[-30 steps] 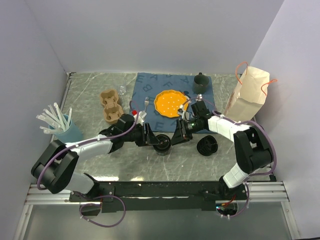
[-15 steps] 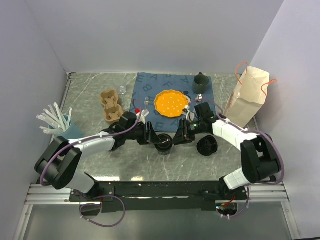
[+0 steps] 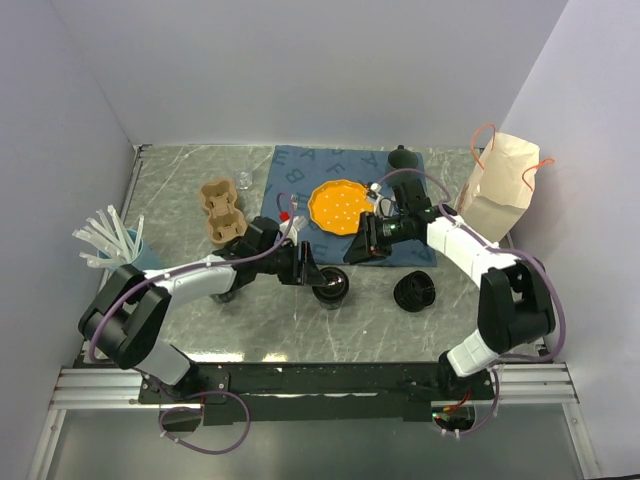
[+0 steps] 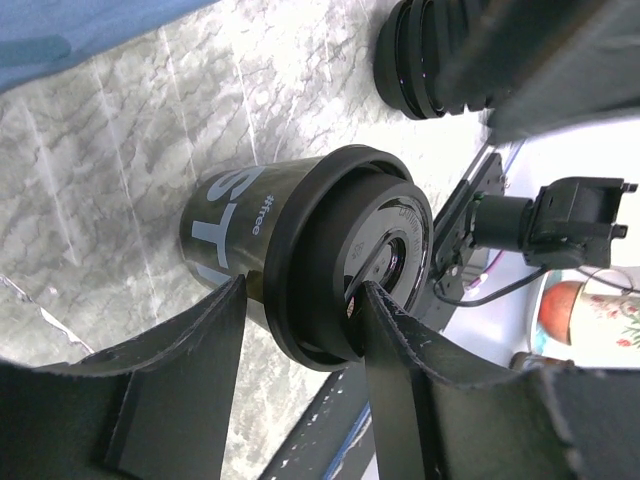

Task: Pack the takeout coffee

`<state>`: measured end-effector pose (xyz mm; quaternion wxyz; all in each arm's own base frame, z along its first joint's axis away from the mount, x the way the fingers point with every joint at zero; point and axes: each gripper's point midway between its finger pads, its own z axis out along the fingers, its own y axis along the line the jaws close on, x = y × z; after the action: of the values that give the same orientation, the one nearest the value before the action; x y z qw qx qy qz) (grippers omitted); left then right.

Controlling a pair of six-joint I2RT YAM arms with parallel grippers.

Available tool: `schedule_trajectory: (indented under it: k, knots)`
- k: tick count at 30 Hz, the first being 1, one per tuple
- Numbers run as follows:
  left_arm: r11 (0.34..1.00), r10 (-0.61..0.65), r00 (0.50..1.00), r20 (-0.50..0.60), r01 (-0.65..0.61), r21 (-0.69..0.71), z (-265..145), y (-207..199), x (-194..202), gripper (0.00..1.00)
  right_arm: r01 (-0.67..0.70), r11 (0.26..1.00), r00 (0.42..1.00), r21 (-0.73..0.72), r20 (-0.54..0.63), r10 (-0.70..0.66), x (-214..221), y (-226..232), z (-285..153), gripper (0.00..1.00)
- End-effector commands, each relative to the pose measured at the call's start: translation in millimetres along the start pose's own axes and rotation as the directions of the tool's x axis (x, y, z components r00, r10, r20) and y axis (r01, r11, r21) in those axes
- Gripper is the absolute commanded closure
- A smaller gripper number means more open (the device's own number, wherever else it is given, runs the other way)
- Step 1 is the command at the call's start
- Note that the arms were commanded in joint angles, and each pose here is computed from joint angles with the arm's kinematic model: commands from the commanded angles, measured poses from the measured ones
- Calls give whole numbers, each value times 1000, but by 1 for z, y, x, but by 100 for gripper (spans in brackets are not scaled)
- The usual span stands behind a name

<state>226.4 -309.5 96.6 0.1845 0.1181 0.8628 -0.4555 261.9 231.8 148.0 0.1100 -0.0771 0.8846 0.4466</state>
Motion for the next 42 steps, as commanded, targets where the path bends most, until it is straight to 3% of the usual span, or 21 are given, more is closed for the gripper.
schedule_trajectory:
  k: [1,9,14,26,34,42]
  knots:
    - [973,-22,977,-213,-28,-228,-3,69,63,48,33,999,999,-43,-21,-34,-4,-4,-1,61]
    - [978,33,958,-286,-90,-188,4,68,59,49,14,995,996,-98,-84,-22,13,-9,6,59]
    - [978,32,952,-304,-93,-189,9,73,59,49,-9,998,995,-60,-97,3,24,-23,8,66]
    - [975,35,948,-316,-101,-196,14,77,57,49,-38,997,994,-65,-109,31,34,-35,12,68]
    - [971,15,949,-316,-90,-223,15,84,61,50,-144,988,986,-60,-96,138,49,-53,24,77]
    - [962,-11,946,-325,-79,-261,14,97,71,50,-269,961,958,63,-84,274,78,-93,27,82]
